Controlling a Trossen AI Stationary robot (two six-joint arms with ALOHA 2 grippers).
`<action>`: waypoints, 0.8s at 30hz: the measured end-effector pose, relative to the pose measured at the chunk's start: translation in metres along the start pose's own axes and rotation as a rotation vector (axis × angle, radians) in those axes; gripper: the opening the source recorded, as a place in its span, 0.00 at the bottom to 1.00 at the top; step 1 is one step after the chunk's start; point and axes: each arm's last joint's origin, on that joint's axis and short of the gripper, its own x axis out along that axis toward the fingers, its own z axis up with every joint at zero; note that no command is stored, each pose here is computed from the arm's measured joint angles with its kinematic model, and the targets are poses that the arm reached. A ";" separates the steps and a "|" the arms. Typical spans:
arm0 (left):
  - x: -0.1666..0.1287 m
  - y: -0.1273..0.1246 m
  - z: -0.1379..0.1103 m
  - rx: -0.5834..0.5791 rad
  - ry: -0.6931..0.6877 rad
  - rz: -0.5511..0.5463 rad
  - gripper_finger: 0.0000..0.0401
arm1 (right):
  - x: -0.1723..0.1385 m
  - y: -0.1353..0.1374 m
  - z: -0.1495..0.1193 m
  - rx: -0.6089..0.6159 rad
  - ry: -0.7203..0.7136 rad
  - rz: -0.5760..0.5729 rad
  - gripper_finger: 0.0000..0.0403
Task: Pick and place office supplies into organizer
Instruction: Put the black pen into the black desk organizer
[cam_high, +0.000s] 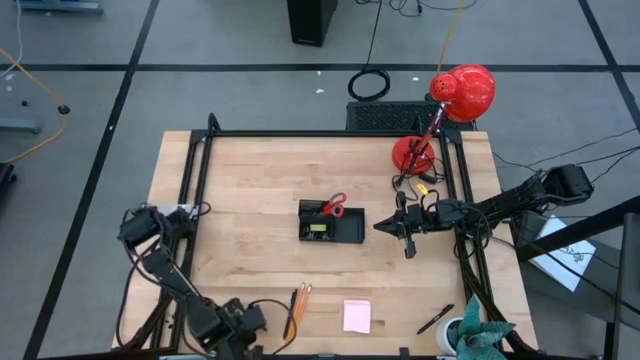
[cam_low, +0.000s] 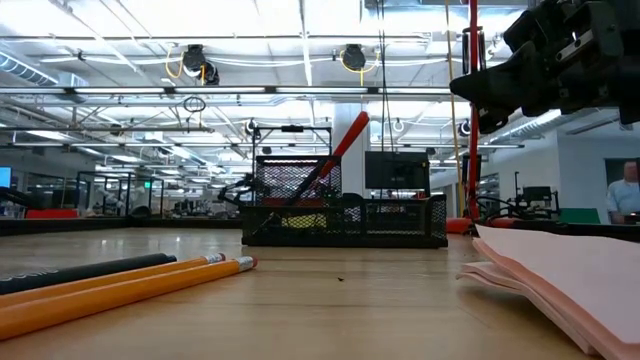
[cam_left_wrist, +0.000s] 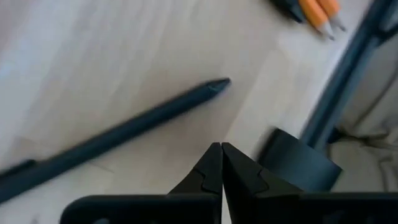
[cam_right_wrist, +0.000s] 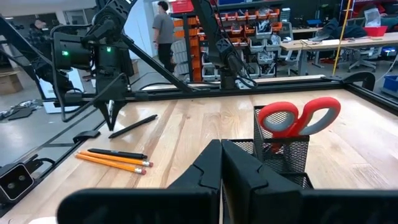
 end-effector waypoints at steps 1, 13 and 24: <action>0.000 -0.001 -0.002 -0.001 0.002 -0.008 0.03 | 0.000 0.000 0.000 0.000 0.000 0.000 0.01; 0.004 -0.001 0.025 0.024 -0.009 -0.043 0.01 | 0.000 0.000 0.000 0.000 0.000 0.000 0.01; 0.006 -0.003 0.054 0.158 -0.078 -0.094 0.01 | 0.000 0.000 0.000 -0.003 0.000 0.000 0.01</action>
